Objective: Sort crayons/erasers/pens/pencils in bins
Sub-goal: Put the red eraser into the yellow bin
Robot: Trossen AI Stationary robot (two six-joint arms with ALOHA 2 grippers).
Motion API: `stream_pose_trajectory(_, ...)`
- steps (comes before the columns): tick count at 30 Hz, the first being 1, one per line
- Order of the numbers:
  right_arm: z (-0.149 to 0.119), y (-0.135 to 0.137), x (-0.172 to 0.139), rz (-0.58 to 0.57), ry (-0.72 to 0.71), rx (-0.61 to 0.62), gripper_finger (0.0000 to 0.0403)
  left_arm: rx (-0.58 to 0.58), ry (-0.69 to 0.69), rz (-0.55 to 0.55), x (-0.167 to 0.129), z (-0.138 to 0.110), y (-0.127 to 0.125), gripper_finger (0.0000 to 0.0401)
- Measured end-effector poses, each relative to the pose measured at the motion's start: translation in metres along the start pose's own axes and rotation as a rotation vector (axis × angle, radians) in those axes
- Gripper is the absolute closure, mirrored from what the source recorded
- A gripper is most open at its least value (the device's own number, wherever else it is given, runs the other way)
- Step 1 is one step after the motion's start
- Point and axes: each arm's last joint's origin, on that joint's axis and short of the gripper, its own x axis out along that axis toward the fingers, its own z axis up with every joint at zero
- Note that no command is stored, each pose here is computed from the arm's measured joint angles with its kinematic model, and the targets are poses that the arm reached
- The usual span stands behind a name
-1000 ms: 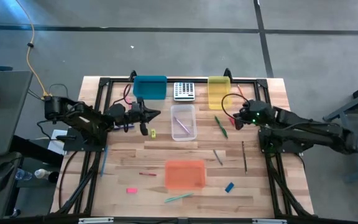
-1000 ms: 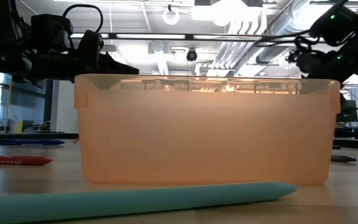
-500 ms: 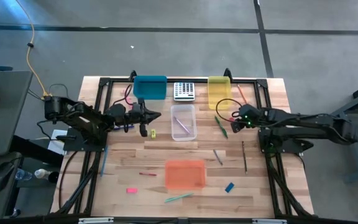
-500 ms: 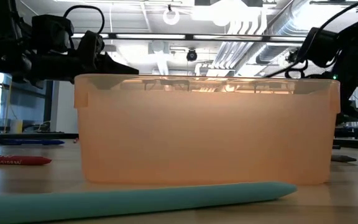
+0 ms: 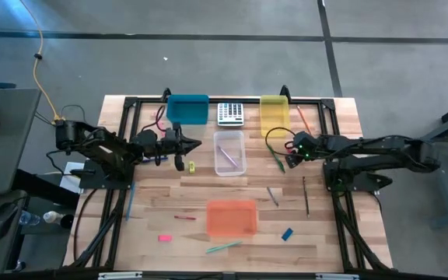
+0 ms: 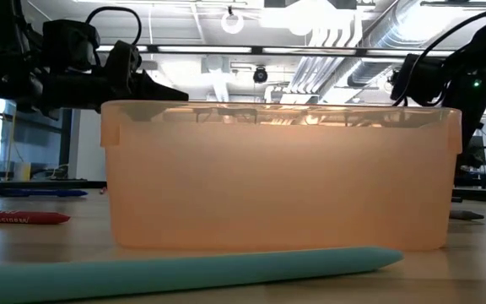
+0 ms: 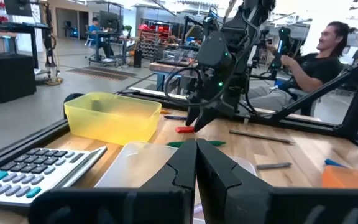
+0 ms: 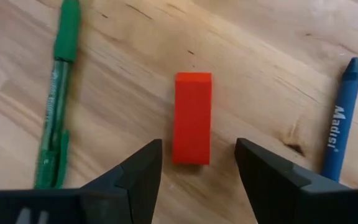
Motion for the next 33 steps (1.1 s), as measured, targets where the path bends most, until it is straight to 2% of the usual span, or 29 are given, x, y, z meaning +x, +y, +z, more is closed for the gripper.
stream_pose_trajectory(5, 0.001, 0.001, 0.006, -0.048, -0.003, 0.010, 0.0218, -0.014, -0.015, 0.021, 0.000, 0.001, 0.001, 0.0401)
stream_pose_trajectory(12, 0.002, 0.001, 0.008, -0.046, -0.007, -0.002, 0.0277, 0.012, -0.023, 0.053, 0.000, 0.002, 0.002, 0.0401)
stream_pose_trajectory(15, 0.002, 0.002, 0.008, -0.036, -0.002, -0.001, 0.0301, -0.001, -0.079, 0.091, 0.000, 0.007, 0.002, 0.0401)
stream_pose_trajectory(19, 0.001, 0.002, 0.008, -0.025, 0.006, -0.002, 0.0323, -0.010, -0.119, 0.079, 0.001, 0.012, 0.002, 0.0401)
stream_pose_trajectory(24, 0.001, 0.001, 0.005, 0.000, 0.003, 0.002, 0.0329, -0.006, -0.096, 0.092, 0.001, 0.009, 0.002, 0.0401)
stream_pose_trajectory(33, 0.015, 0.015, -0.021, 0.169, 0.117, -0.007, 0.0331, 0.016, -0.091, 0.098, 0.001, 0.009, 0.003, 0.0401)
